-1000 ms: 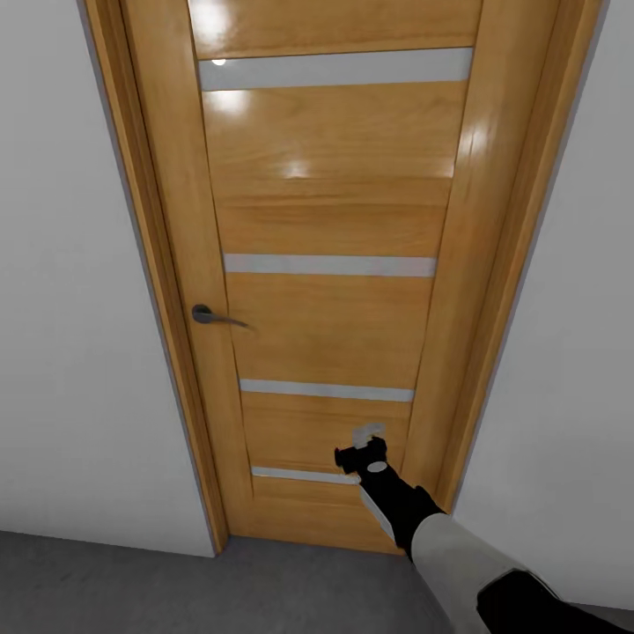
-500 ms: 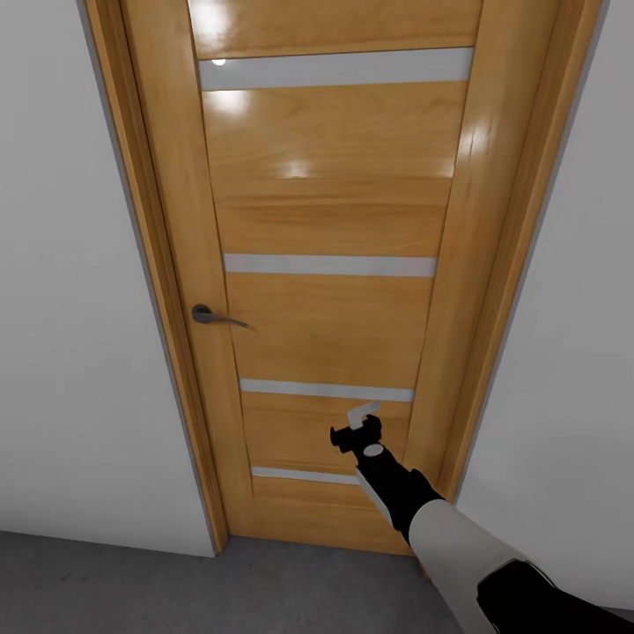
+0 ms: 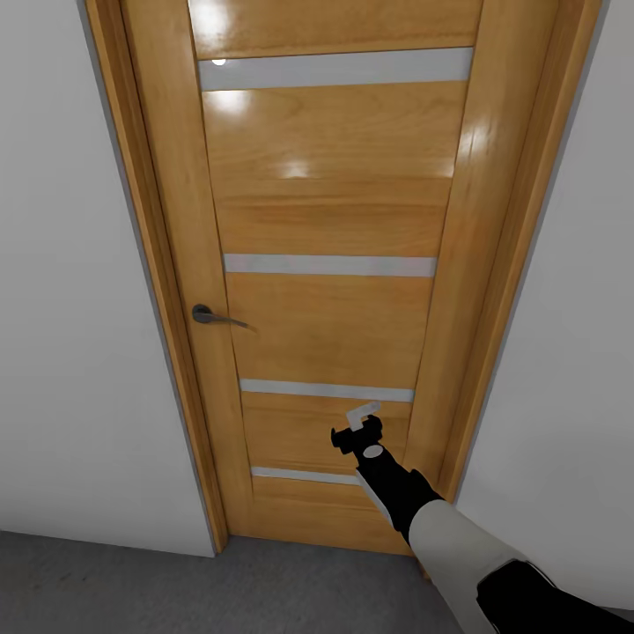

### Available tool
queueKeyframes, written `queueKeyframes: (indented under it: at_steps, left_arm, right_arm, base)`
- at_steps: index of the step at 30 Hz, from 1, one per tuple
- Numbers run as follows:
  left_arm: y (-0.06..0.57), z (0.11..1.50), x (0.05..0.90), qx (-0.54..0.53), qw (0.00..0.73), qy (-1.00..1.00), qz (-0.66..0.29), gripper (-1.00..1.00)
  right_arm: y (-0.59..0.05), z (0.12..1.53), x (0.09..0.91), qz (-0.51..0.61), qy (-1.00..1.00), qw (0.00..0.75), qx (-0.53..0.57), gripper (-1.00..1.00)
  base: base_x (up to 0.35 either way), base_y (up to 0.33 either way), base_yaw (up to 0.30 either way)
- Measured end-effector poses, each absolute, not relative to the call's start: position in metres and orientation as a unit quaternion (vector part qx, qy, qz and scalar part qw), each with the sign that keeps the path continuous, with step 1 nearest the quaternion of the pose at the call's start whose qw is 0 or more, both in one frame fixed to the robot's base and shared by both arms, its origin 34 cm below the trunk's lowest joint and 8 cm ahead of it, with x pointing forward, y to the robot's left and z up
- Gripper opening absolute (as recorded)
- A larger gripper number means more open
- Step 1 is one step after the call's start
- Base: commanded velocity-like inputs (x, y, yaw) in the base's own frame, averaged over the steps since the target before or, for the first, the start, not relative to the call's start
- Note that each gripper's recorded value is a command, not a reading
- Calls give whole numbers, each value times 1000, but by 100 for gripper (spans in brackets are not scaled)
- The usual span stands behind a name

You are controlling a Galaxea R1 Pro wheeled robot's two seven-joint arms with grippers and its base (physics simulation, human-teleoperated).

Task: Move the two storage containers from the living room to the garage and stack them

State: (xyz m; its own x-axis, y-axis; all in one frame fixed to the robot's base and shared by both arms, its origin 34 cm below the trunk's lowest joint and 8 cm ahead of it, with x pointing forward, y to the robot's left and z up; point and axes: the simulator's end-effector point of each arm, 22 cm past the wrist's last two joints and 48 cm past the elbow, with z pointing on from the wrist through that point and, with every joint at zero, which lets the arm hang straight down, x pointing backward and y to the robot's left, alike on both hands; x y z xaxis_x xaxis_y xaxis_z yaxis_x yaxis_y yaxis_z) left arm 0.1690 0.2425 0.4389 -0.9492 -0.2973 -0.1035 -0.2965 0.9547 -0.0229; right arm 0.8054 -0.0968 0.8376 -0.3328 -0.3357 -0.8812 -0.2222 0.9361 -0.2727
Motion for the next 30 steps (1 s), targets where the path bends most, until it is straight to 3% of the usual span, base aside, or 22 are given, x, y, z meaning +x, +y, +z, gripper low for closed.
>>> queueKeyframes:
  at_steps: [17, 26, 30]
  left_arm:
    - [242, 439, 168, -145, 52, 988, -6, 100]
    - [242, 439, 169, -149, 53, 987, -5, 100]
    - [242, 439, 169, -149, 53, 987, -5, 100]
  right_arm:
    - [-80, 845, 804, -45, 801, 562, -201, 100]
    - [-8, 937, 809, -21, 722, 634, -276, 100]
    - [-5, 956, 822, -30, 713, 637, -292, 100]
  base:
    - [236, 0, 0]
    - [14, 0, 0]
    - [0, 0, 0]
